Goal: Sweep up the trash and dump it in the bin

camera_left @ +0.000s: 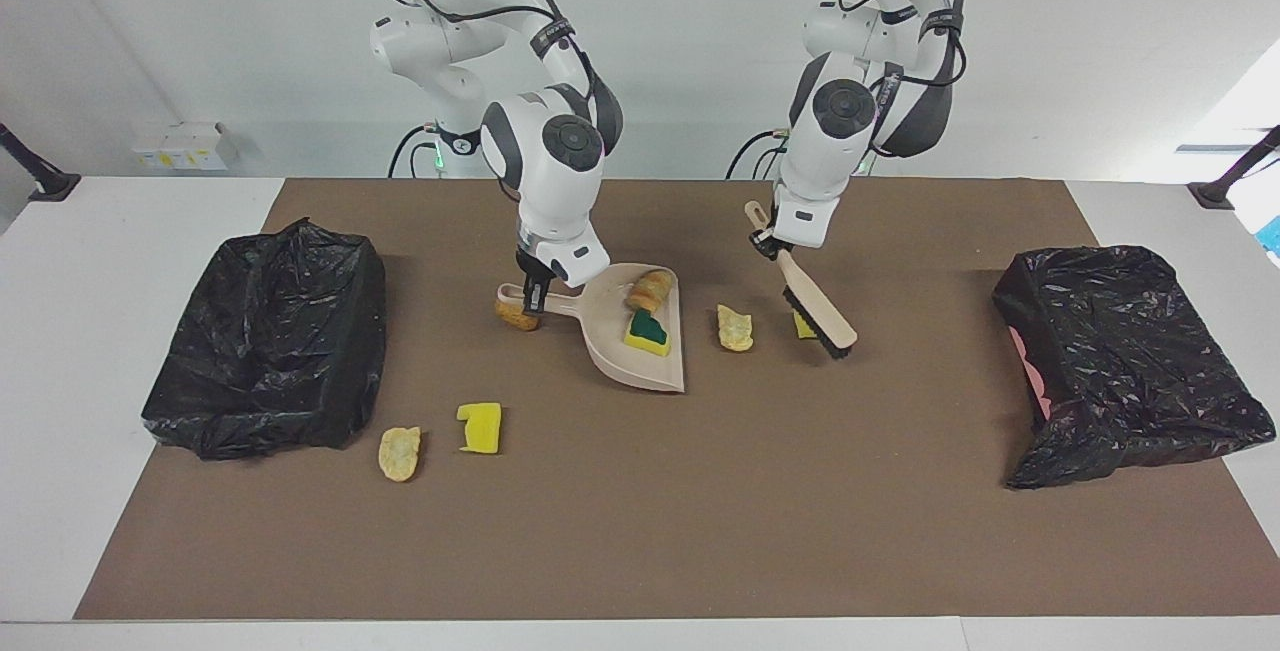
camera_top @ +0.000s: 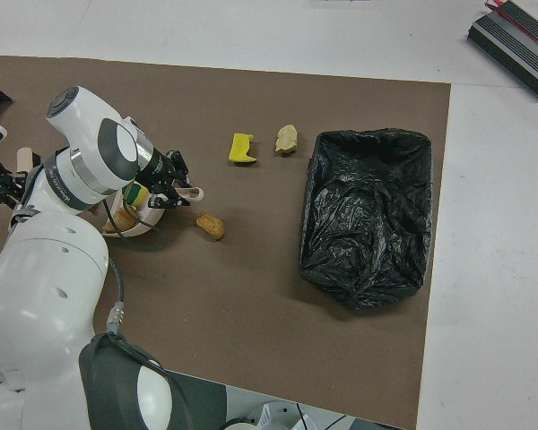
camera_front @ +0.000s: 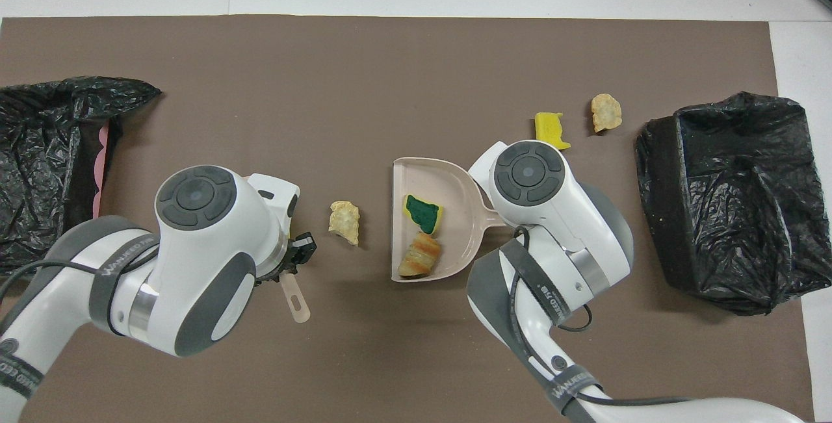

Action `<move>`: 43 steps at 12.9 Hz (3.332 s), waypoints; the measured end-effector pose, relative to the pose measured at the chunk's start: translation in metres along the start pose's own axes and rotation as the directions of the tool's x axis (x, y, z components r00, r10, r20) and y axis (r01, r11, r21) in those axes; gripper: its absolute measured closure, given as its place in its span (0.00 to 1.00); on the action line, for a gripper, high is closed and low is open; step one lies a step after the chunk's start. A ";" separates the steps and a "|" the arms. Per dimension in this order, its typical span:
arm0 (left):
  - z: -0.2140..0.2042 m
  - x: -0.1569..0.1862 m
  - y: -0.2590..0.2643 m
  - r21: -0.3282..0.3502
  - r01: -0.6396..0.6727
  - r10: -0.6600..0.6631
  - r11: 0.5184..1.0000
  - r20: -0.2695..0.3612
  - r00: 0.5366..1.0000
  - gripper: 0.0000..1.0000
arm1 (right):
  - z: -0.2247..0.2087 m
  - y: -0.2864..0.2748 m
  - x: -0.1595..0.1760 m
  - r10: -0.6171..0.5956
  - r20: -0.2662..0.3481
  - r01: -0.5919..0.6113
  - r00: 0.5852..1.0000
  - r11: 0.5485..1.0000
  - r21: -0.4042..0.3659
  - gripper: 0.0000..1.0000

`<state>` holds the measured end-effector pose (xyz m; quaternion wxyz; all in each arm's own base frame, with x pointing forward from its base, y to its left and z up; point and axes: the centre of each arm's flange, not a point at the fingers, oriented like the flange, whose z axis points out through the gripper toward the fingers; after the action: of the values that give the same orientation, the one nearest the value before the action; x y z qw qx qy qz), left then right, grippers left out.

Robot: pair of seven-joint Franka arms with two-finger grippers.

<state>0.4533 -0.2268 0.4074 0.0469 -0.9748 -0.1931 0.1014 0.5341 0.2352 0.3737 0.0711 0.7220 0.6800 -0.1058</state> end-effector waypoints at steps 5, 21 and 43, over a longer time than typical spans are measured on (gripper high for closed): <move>0.016 0.013 -0.049 0.056 -0.114 0.112 0.992 0.040 0.993 0.74 | 0.003 0.006 0.002 -0.015 0.010 0.014 1.000 0.999 0.038 0.68; 0.063 -0.132 0.108 -0.258 -0.422 0.409 0.869 -0.105 0.906 0.74 | 0.009 0.006 0.023 -0.068 0.064 0.066 0.996 0.997 0.029 0.68; 0.065 -0.165 0.096 -0.096 -0.318 0.314 0.943 -0.055 0.948 0.74 | -0.053 0.068 -0.235 0.026 -0.226 -0.034 0.974 0.999 -0.033 0.68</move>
<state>0.3252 -0.3758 0.3610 -0.0170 -0.9960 -0.0383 0.0786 0.5924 0.0167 0.4805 0.0083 0.7380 0.6746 -0.0099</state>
